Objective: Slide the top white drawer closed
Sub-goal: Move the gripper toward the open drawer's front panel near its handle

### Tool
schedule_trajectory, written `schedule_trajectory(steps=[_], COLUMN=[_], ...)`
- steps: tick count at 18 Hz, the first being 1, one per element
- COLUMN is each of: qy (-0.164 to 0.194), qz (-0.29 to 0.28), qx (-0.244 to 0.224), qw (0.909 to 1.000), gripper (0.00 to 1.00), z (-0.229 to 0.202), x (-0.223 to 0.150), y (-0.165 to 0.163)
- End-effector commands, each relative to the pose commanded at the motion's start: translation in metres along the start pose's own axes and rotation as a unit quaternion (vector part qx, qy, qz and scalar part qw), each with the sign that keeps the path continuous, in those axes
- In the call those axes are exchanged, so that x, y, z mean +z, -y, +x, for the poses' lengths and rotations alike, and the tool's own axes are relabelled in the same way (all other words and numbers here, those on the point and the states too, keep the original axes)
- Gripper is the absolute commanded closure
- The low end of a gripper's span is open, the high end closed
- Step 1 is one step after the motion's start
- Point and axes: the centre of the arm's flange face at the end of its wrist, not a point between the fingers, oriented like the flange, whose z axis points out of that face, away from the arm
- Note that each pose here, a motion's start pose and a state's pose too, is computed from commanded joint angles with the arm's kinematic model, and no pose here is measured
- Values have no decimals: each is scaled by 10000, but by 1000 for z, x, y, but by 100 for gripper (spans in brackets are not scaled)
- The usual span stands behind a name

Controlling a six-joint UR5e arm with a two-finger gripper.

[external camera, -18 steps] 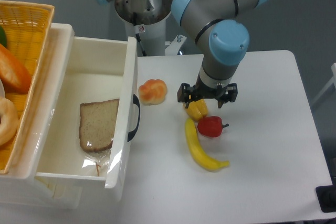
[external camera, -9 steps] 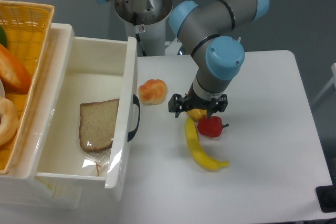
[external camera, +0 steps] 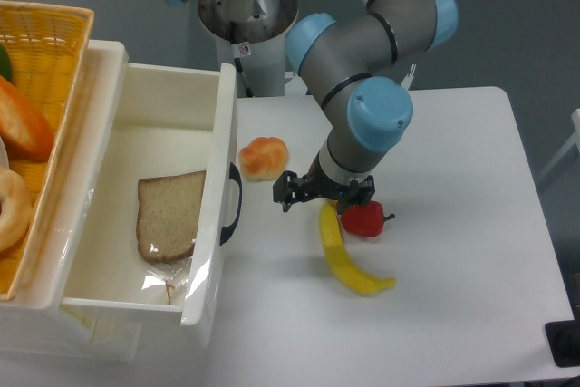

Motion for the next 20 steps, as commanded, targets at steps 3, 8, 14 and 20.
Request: schedule_trajectory(steps=[3, 8, 14, 20], qy=[-11, -23, -77, -128], qz=[-43, -85, -102, -74], qx=[61, 138, 200, 223], qw=[10000, 9999, 9997, 9996], gripper=[0, 0, 0, 0], z=[7, 19, 30, 34], x=[5, 11, 16, 15], y=[3, 6, 8, 9])
